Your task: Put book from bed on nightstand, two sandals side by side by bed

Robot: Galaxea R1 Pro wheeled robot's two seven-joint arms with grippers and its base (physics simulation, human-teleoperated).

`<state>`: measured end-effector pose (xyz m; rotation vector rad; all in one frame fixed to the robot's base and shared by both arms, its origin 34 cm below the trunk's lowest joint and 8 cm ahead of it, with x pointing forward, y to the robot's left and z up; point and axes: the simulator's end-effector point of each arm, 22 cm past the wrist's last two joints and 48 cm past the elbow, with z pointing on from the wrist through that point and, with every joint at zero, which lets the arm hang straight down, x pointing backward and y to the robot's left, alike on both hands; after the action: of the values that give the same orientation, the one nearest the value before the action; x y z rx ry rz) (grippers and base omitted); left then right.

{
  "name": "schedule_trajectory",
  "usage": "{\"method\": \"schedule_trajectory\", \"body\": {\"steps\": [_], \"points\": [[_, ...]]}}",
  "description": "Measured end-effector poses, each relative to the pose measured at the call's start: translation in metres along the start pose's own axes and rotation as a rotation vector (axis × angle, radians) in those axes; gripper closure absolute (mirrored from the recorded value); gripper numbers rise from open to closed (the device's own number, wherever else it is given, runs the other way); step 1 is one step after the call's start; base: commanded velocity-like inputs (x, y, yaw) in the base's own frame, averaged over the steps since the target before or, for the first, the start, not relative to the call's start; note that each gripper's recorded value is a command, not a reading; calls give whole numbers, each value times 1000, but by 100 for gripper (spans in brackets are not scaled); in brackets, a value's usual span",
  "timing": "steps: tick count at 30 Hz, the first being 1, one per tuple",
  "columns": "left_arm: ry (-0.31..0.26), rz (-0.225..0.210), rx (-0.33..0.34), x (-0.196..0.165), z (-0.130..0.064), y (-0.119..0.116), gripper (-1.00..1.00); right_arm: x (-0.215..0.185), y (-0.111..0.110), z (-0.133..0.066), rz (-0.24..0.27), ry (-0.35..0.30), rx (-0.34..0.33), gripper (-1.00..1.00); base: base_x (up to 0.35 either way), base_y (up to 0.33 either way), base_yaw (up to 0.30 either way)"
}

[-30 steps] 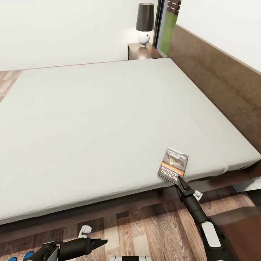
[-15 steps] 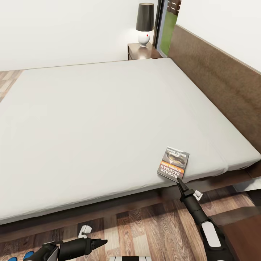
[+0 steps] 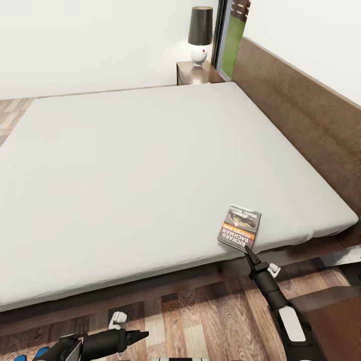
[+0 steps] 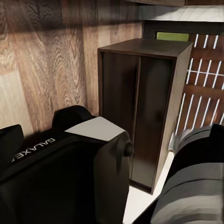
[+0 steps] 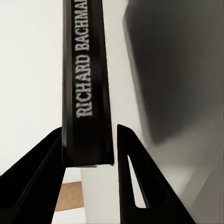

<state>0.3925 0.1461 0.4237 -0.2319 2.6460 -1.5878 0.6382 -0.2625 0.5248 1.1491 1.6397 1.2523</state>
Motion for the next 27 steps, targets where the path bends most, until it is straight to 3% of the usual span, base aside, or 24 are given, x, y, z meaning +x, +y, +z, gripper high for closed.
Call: {"method": "schedule_trajectory", "body": {"steps": [22,27], "points": [[0,0,0,-2,-18,-36,-100,-2,43,-5,0,8,-8,100,0,0,0],[0,0,0,-2,-23,-44,-100,-6,73,2,-43,27,-51,100,0,0,0]]}}
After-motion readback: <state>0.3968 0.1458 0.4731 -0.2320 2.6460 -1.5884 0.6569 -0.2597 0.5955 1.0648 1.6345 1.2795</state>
